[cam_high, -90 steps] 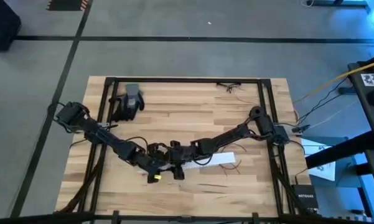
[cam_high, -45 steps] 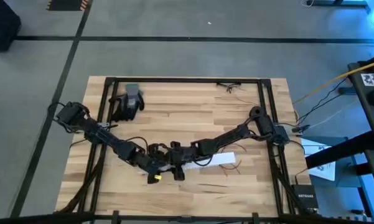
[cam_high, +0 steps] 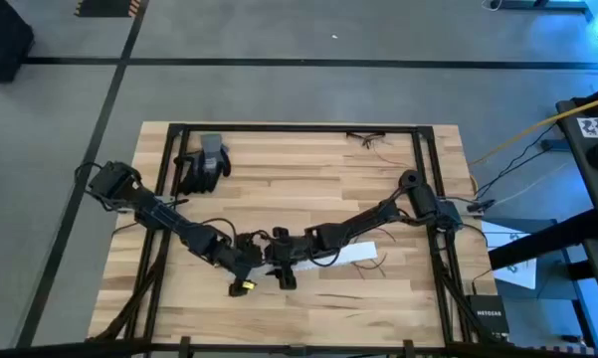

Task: Ziptie cables
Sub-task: Close the white cable duct

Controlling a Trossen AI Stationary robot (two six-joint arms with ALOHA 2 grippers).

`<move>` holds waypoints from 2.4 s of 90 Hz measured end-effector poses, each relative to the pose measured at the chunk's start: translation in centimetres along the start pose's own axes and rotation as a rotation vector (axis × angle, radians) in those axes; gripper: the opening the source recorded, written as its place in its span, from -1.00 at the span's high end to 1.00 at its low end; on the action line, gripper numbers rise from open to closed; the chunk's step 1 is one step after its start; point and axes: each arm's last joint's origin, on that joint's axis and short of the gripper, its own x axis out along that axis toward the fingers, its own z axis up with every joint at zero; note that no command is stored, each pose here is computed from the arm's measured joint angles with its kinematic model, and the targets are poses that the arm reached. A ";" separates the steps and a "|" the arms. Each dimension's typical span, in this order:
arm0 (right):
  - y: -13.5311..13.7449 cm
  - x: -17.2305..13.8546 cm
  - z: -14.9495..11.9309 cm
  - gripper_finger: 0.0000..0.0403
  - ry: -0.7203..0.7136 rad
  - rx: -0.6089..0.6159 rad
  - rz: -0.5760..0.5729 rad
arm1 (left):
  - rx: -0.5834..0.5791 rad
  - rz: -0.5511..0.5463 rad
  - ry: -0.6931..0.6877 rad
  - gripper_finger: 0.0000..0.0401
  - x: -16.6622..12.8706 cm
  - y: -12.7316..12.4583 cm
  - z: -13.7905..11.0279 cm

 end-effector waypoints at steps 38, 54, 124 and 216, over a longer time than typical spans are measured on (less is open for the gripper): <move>-0.1 0.0 0.0 -0.14 0.001 0.001 -0.010 | -0.064 0.103 -0.073 -0.90 -5.8 -2.6 -2.8; -0.1 0.0 0.0 -0.14 0.000 -0.002 -0.009 | -0.218 0.056 -0.075 -0.90 -6.1 -4.0 -3.9; -0.2 0.0 0.1 -0.14 -0.006 -0.014 -0.036 | -0.257 0.252 -0.104 -0.90 -5.8 -2.1 -3.8; -0.1 0.0 0.2 -0.14 -0.022 -0.025 -0.023 | -0.216 0.223 -0.402 -0.90 -4.3 -1.7 -7.9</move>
